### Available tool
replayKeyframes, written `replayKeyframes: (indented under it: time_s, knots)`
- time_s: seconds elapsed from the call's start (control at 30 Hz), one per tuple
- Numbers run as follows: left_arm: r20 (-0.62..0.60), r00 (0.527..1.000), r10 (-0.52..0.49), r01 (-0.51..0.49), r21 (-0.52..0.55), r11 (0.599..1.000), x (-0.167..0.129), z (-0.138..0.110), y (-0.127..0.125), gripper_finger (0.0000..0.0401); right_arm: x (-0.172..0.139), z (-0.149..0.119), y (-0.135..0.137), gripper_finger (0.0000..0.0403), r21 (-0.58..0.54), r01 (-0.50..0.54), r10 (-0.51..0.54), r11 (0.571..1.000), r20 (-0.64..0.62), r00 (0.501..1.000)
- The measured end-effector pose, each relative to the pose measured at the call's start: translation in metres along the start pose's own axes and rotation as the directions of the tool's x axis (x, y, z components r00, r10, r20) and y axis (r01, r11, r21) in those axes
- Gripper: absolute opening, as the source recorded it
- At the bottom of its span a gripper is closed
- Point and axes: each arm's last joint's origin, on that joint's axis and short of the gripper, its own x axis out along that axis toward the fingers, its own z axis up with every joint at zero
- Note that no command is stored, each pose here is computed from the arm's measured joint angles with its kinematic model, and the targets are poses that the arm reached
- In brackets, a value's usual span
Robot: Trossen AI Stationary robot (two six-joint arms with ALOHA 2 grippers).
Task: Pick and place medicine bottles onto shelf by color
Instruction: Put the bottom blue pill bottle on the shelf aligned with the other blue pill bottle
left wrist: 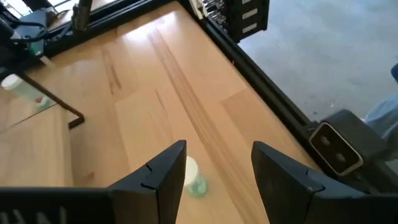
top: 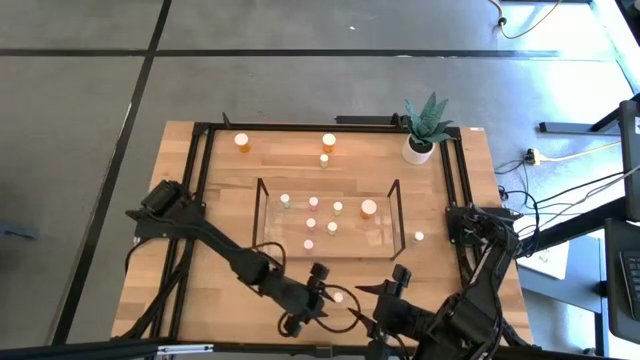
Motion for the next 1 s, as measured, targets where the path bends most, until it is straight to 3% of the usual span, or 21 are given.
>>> replayKeyframes:
  time_s: [0.17,0.4,0.73,1.0]
  knots:
    - [-0.050,0.999,0.005,-0.005,0.002,1.000,0.011,-0.003,-0.002,0.0175,0.003,0.000,0.000,0.0215,0.003,-0.025,0.025,1.000,-0.049,0.998]
    - [-0.109,0.994,0.019,-0.028,-0.082,0.996,0.011,-0.009,-0.001,0.0175,0.005,-0.002,0.001,0.0215,-0.055,-0.111,0.100,0.992,-0.163,0.981]
    - [-0.110,0.993,0.042,-0.052,-0.088,0.995,0.012,-0.009,0.004,0.0175,0.003,-0.007,0.005,0.0215,-0.015,-0.248,0.228,0.969,-0.346,0.910]
    - [-0.103,0.994,0.045,-0.055,-0.100,0.993,0.014,-0.009,0.012,0.0183,0.001,-0.009,0.007,0.0215,0.008,-0.305,0.280,0.952,-0.422,0.862]
